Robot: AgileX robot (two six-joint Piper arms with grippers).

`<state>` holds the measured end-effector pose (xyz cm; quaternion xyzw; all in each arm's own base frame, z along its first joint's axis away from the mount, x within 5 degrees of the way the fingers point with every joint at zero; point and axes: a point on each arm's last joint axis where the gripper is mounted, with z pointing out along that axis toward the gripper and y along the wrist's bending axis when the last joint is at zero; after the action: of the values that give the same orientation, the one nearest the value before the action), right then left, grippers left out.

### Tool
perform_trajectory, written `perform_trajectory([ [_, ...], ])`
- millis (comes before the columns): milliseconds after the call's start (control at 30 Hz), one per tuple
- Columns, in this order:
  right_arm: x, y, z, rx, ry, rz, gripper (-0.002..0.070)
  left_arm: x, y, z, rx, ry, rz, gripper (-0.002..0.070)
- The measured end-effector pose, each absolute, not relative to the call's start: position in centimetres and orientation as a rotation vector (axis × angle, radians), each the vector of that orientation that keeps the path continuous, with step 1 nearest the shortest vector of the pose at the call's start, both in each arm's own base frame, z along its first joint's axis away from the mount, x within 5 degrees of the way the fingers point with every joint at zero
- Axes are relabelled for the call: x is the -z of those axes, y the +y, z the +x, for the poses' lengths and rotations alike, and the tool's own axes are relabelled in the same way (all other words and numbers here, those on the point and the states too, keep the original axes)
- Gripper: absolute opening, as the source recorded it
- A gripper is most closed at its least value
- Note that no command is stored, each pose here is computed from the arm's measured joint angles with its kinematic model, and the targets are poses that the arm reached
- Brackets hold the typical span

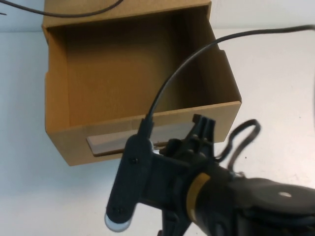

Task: Open the shoe box
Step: 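Pull the top drawer of the cardboard box fully open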

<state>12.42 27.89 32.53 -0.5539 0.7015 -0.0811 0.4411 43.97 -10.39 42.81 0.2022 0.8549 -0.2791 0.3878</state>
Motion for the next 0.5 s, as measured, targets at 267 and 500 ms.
perform_trajectory([
  [267,-36.8,23.6,11.6,0.15,1.858,-1.139,0.0071,-47.5,-9.8,40.6,0.65,2.069,0.534,-0.0005],
  [500,-41.4,19.6,15.7,0.174,1.93,-0.823,-0.0007,-51.9,-9.6,35.7,0.557,1.99,0.565,-0.0005],
])
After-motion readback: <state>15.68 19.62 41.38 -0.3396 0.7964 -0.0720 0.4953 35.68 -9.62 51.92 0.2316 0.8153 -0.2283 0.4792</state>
